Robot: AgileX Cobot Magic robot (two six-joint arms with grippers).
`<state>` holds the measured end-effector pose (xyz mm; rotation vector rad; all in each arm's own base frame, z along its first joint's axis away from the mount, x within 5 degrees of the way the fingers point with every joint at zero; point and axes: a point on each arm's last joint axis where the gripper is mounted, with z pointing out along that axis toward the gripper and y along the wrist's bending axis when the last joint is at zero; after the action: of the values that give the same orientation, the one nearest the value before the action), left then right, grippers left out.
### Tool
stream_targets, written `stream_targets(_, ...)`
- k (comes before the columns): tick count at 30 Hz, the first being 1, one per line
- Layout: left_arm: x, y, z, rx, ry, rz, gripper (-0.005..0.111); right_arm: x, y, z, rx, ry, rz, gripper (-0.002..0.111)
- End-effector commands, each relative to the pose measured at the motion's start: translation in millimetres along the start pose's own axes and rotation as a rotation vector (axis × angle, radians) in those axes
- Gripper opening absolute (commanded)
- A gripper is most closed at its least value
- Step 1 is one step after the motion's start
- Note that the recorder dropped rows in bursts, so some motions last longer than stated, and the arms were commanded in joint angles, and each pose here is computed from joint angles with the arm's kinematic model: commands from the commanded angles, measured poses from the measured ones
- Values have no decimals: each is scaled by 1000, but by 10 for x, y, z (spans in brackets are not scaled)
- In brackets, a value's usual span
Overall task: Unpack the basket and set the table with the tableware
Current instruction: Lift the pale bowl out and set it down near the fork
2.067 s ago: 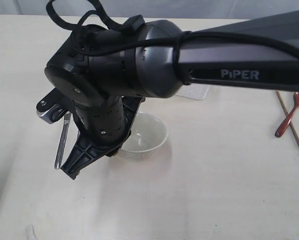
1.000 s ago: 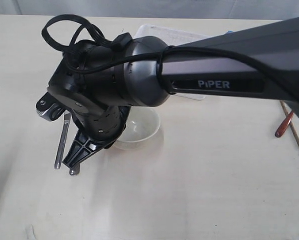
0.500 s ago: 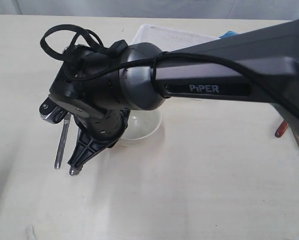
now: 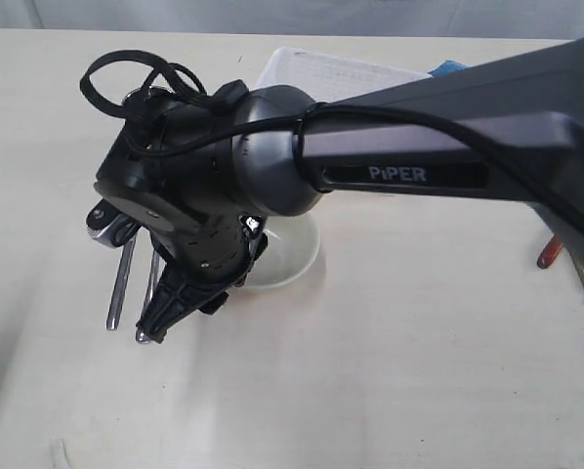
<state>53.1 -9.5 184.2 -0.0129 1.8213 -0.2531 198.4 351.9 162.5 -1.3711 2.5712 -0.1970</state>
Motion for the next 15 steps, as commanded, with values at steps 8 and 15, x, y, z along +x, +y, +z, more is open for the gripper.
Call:
stream_targets(8,-2,-1,0,3,-12,-5,0,160,-398,-1073,79,-217,41,42)
stream_targets(15,-2,-1,0,3,-12,-5,0,537,-1417,-1518,253,-239,300,42)
